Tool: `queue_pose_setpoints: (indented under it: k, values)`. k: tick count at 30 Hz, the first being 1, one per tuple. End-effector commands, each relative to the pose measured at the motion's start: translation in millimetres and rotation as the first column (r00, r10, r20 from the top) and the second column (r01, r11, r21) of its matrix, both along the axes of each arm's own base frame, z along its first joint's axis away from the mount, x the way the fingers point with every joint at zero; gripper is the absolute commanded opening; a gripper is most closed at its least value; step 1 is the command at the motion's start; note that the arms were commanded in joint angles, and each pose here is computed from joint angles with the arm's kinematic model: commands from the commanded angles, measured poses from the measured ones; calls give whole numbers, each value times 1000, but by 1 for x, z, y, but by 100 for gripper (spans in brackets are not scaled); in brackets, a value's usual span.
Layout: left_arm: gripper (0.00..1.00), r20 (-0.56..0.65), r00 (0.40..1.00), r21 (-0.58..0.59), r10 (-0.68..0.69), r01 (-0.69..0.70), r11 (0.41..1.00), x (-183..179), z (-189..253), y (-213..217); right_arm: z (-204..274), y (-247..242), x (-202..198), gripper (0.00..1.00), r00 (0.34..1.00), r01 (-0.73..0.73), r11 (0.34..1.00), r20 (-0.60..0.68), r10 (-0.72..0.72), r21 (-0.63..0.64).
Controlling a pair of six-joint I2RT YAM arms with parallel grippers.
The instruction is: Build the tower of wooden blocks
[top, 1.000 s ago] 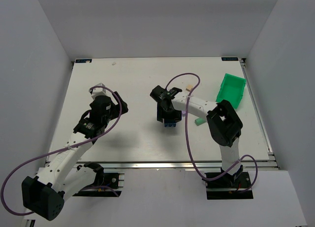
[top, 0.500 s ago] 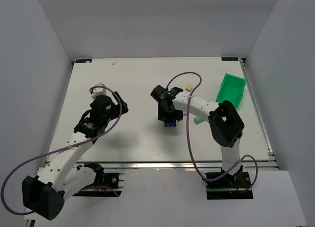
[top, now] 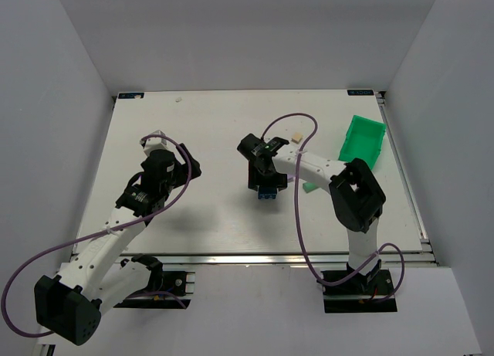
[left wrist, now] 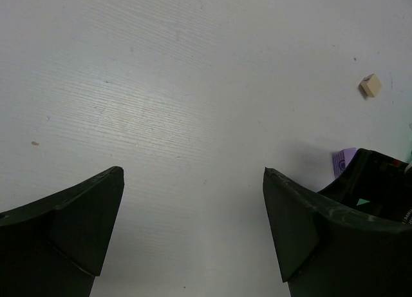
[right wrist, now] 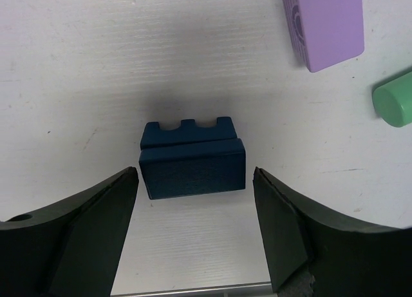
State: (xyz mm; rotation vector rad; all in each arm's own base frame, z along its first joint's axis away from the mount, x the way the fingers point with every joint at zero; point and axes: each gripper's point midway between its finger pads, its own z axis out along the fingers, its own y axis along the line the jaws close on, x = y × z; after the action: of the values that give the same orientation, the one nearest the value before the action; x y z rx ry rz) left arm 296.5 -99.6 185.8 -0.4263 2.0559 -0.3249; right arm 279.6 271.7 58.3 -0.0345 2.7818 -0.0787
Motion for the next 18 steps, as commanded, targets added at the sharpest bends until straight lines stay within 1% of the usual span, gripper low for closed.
queue_pose_setpoints:
  k: [1, 6, 14, 18]
  values:
    - [98, 16, 1000, 4, -4, 4, 1000, 1, 2, 0, 24, 8, 1, 78, 999, -29, 997, 47, 26, 69]
    - [98, 16, 1000, 4, -4, 4, 1000, 1, 3, 0, 24, 9, 2, 78, 998, -39, 996, 49, 35, 77]
    - [98, 15, 1000, 5, -3, 3, 1000, 0, 2, 0, 14, -2, 3, 79, 999, -15, 999, 45, 14, 34]
    - [98, 12, 1000, 6, -3, 3, 1000, 0, 2, 0, 10, -2, 3, 79, 999, -16, 999, 38, 15, 34]
